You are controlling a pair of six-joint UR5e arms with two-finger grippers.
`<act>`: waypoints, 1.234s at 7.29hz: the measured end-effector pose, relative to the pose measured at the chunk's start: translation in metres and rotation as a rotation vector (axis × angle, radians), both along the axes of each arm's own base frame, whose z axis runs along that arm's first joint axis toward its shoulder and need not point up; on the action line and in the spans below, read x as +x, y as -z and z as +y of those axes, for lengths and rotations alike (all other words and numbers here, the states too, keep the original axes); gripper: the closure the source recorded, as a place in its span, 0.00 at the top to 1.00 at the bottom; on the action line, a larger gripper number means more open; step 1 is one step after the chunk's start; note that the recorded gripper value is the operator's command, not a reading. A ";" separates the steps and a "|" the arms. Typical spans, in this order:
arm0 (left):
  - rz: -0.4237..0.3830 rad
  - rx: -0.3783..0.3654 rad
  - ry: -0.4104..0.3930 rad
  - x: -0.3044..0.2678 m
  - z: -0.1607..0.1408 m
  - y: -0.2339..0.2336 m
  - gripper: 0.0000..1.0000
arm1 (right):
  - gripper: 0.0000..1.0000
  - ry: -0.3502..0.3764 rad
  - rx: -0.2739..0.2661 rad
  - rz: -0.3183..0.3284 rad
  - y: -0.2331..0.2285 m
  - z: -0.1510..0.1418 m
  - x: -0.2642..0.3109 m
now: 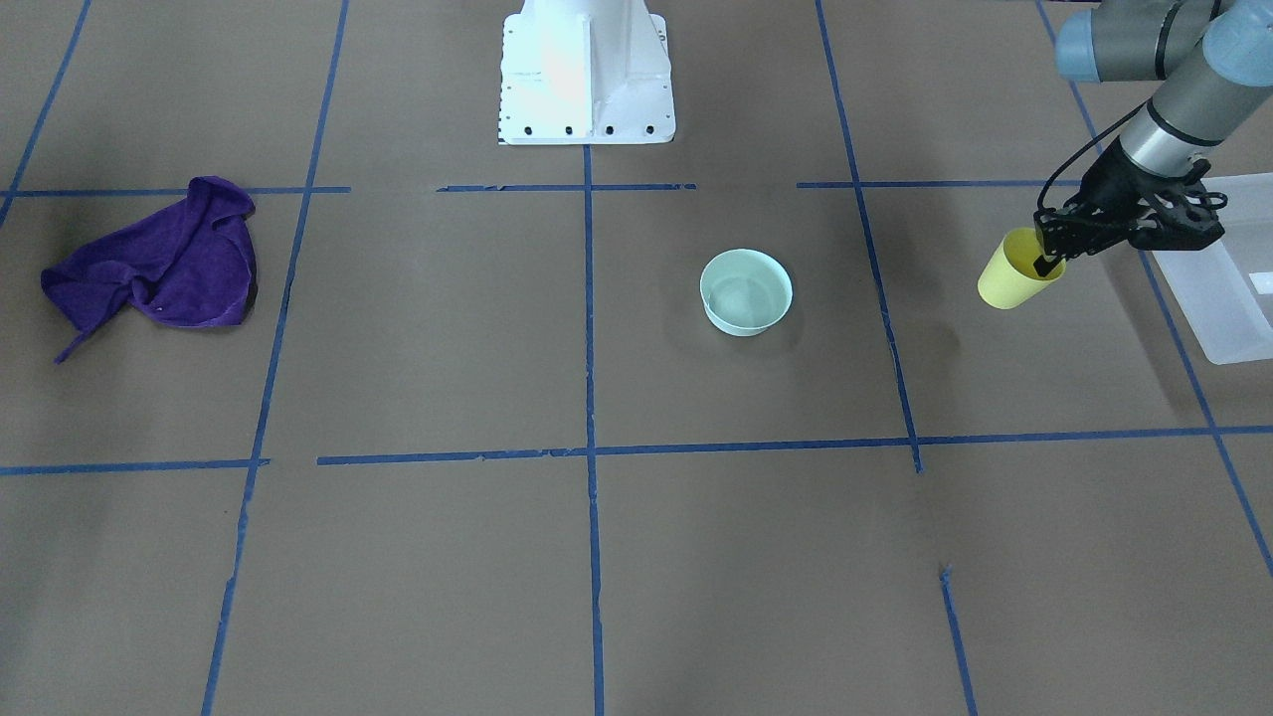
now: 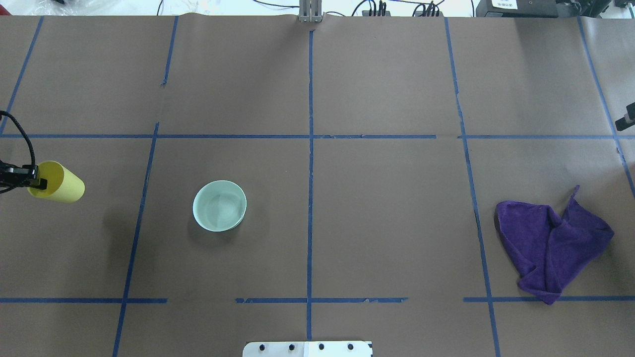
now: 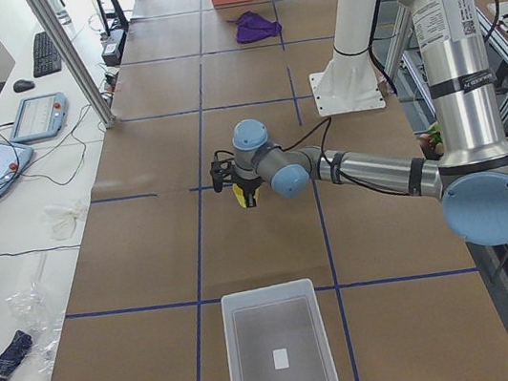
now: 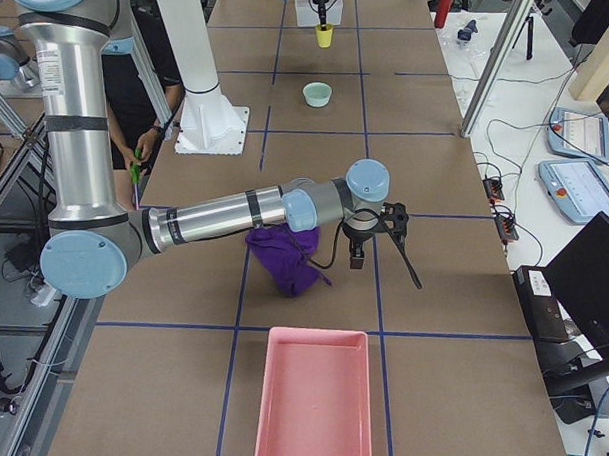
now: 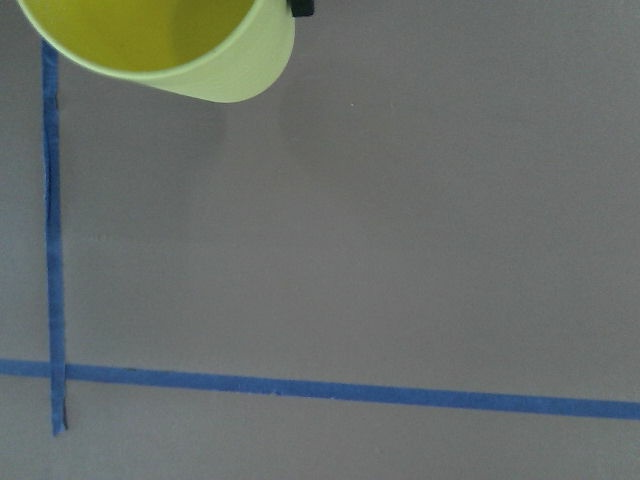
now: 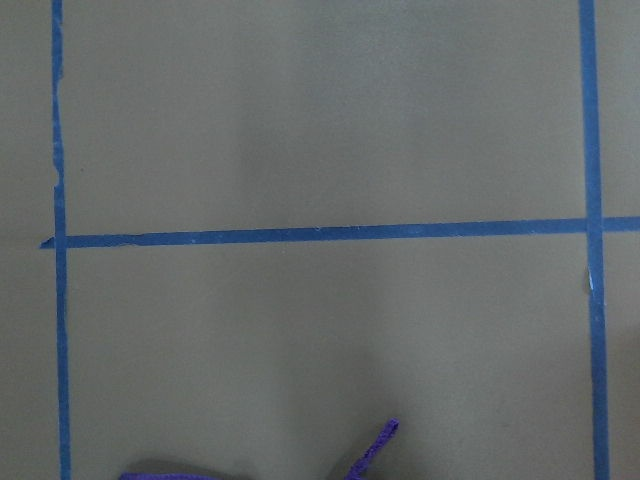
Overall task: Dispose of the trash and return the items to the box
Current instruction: 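Lift the yellow cup toward the clear box while the right gripper reaches the purple cloth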
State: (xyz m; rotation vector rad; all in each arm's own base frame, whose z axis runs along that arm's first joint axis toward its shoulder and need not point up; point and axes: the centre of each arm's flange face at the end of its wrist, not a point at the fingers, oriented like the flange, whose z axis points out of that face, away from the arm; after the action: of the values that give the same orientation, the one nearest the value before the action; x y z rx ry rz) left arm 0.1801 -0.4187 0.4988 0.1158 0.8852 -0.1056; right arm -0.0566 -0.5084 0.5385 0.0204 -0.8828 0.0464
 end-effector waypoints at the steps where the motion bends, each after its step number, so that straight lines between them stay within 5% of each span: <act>1: -0.011 0.005 0.012 -0.011 -0.011 0.024 0.00 | 1.00 -0.023 0.018 0.024 0.000 0.004 -0.025; 4: -0.071 0.038 0.063 -0.054 -0.076 0.102 0.00 | 1.00 -0.105 0.052 -0.033 -0.019 0.063 -0.080; 9: -0.134 0.052 0.080 -0.101 -0.112 0.145 0.00 | 1.00 0.007 0.080 0.025 -0.039 0.128 -0.147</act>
State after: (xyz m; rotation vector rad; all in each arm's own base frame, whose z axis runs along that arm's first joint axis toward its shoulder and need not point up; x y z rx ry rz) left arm 0.0791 -0.5311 0.3538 0.2042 0.7495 -0.1477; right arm -0.2036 -0.3805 0.5772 0.0919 -0.8595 0.0040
